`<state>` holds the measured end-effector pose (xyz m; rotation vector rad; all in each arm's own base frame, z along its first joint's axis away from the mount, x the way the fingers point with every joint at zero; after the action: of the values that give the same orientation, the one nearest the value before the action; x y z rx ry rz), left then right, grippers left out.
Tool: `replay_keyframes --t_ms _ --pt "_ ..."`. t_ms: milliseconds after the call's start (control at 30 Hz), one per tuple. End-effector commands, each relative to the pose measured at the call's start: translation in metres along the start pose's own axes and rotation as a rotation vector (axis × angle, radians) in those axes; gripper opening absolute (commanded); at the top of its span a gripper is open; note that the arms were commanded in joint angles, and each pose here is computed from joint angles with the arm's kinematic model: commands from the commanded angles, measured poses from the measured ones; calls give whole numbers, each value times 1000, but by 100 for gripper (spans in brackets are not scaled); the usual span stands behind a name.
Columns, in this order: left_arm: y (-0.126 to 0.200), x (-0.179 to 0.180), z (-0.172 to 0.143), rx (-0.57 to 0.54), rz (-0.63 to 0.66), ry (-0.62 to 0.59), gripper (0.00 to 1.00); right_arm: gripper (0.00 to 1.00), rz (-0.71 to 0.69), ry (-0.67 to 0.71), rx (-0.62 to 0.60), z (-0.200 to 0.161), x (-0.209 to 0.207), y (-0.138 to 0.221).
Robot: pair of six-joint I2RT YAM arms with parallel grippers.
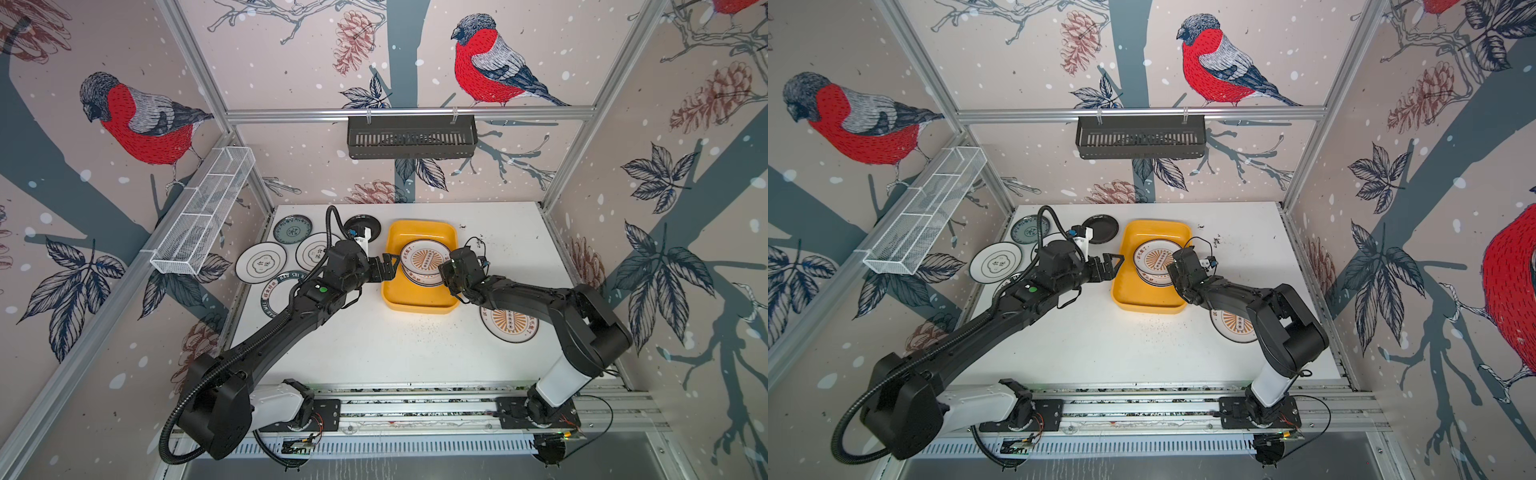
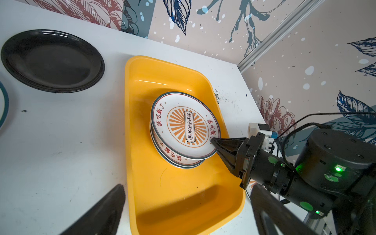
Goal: Place the plates into the plastic bin on the countertop
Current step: Place the plate in the plastic bin.
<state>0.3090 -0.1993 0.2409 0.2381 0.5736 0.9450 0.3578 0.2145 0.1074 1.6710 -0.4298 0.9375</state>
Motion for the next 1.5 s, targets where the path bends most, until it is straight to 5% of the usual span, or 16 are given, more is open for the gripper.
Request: replay_keyframes --t_ms 0,367,500,867,1167,1467 --pt "2 1 5 -29 0 -5 96 5 10 -12 -26 2 6 -5" --pt "4 3 5 -41 12 -2 96 20 -37 -16 -26 0 0 -8" --pt "3 3 4 -43 11 1 96 42 -40 -1 -41 1 3 -5" --pt "2 4 3 -41 6 6 96 68 -52 -4 -37 0 11 8" --pt "10 3 6 -64 14 11 96 80 -54 -2 13 -11 11 19" --pt "24 13 12 -91 32 98 96 100 144 182 -48 -23 64 62"
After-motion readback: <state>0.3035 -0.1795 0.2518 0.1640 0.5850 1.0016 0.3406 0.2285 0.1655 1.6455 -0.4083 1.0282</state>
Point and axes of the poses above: each gripper's point midway between its finger pads, its own y axis back along the fingers, its own x axis along the line the jaws close on, z = x × y, the point moved 4 cm from there along y, back along the fingers, and after that the axes turned 12 degrees about -y, right-handed, at the moved point
